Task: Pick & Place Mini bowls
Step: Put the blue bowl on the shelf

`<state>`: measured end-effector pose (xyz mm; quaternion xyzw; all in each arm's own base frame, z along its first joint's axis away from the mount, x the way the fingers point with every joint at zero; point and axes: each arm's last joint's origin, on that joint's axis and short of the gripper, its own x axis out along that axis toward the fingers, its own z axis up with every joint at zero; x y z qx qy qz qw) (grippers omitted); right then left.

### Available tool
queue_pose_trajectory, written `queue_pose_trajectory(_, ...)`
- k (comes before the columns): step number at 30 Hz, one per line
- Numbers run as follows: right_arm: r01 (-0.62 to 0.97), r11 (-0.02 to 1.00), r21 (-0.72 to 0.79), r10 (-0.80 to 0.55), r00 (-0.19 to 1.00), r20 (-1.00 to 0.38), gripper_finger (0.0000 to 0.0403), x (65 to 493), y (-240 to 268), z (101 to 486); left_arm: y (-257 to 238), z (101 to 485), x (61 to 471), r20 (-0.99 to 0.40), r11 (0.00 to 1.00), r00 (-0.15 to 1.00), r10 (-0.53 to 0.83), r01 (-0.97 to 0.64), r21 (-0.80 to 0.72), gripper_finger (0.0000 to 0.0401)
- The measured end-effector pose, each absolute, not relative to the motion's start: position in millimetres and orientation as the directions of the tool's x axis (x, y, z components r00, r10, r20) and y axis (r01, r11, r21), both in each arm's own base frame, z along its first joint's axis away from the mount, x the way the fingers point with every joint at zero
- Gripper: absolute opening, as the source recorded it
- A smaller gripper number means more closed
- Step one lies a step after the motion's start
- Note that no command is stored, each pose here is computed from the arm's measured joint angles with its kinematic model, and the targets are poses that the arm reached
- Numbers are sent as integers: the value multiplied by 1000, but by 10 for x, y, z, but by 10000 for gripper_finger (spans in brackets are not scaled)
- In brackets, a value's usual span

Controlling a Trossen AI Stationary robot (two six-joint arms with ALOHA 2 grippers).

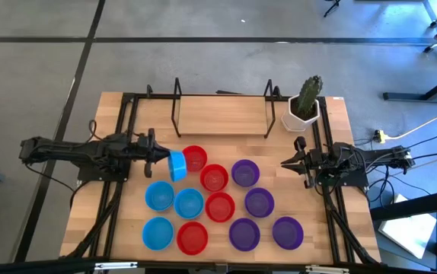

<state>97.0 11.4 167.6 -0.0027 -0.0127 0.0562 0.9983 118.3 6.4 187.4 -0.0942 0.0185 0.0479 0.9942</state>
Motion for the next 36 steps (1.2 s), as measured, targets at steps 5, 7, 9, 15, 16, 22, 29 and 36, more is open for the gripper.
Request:
queue_pose_trajectory(5, -112, 994, -7, 113, 993, 25, 42, 970, 115, 1675, 74, 2228, 1210, 8, 980, 992, 125, -122, -155, 2)
queue_pose_trajectory(7, -112, 994, -7, 112, 993, 25, 42, 970, 115, 1676, 99, 2420, 1251, -37, 971, 979, 199, -202, -126, 2)
queue_pose_trajectory(9, -112, 994, -7, 112, 993, 25, 42, 970, 115, 1675, 132, 2661, 1321, -82, 957, 960, 267, -274, -93, 3)
queue_pose_trajectory(15, -112, 994, -3, 113, 993, 25, 42, 970, 115, 1676, 282, 3372, 1755, -298, 913, 866, 401, -406, 49, 3)
queue_pose_trajectory(16, -113, 994, -3, 113, 993, 25, 42, 970, 115, 1675, 325, 3459, 1854, -338, 902, 839, 426, -425, 83, 3)
queue_pose_trajectory(22, -112, 994, -4, 112, 993, 26, 42, 970, 115, 1677, 755, 3940, 2466, -487, 850, 702, 519, -486, 204, 3)
queue_pose_trajectory(29, -112, 994, -7, 113, 993, 25, 42, 970, 115, 1676, 1564, 3995, 2971, -690, 834, 548, 473, -530, 151, 3)
queue_pose_trajectory(36, -112, 994, -17, 112, 993, 25, 42, 970, 115, 1676, 2357, 3496, 3115, -856, 840, 369, 362, -526, 129, 3)
